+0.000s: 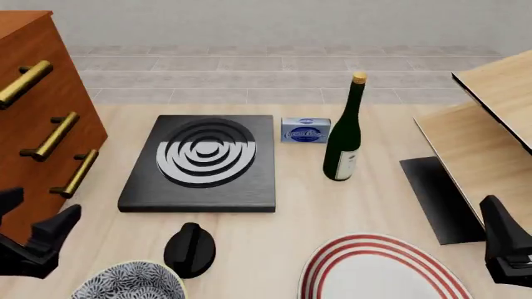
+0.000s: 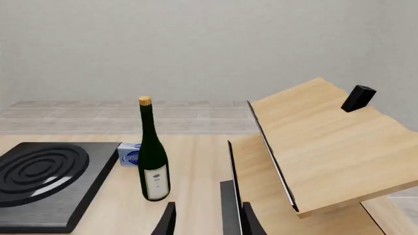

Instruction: Put the bowl on the stove.

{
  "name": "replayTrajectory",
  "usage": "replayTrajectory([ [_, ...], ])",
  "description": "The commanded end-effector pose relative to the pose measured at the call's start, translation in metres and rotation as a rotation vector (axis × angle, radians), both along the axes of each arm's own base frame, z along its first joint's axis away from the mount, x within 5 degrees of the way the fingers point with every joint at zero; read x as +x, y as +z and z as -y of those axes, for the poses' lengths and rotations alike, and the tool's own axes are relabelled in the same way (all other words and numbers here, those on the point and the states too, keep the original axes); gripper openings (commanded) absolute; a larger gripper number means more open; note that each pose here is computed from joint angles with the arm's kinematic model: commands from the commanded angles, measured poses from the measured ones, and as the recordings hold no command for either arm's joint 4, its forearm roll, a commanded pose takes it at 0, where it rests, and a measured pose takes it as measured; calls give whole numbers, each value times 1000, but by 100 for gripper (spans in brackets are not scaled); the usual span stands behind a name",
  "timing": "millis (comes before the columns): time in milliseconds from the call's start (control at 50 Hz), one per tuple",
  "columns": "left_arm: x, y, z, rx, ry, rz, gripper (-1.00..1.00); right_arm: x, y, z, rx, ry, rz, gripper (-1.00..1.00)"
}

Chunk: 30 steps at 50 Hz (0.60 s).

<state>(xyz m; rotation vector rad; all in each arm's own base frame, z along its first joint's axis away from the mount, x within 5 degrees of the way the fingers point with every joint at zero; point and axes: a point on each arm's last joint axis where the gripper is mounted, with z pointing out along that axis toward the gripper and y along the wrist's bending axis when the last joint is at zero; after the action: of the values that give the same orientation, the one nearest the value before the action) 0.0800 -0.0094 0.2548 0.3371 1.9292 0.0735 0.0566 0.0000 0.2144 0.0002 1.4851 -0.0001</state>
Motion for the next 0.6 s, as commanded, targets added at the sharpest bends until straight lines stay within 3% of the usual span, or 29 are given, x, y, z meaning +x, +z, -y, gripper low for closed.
replayTrajectory([
  [20, 6, -10, -2, 67, -1, -80, 100, 0, 0, 0, 0, 0, 0, 100],
  [280, 4, -4, -2, 136, -32, -119, 100, 0, 0, 0, 0, 0, 0, 100],
  [440, 14, -5, -4, 169, -25, -189, 100, 0, 0, 0, 0, 0, 0, 100],
  [480, 11, -1, -3, 160, -30, -171, 100, 0, 0, 0, 0, 0, 0, 100],
  [520, 14, -4, -3, 158, -28, -211, 100, 0, 0, 0, 0, 0, 0, 100],
  [600, 8, 3, 0, 143, -52, -217, 100, 0, 0, 0, 0, 0, 0, 100],
])
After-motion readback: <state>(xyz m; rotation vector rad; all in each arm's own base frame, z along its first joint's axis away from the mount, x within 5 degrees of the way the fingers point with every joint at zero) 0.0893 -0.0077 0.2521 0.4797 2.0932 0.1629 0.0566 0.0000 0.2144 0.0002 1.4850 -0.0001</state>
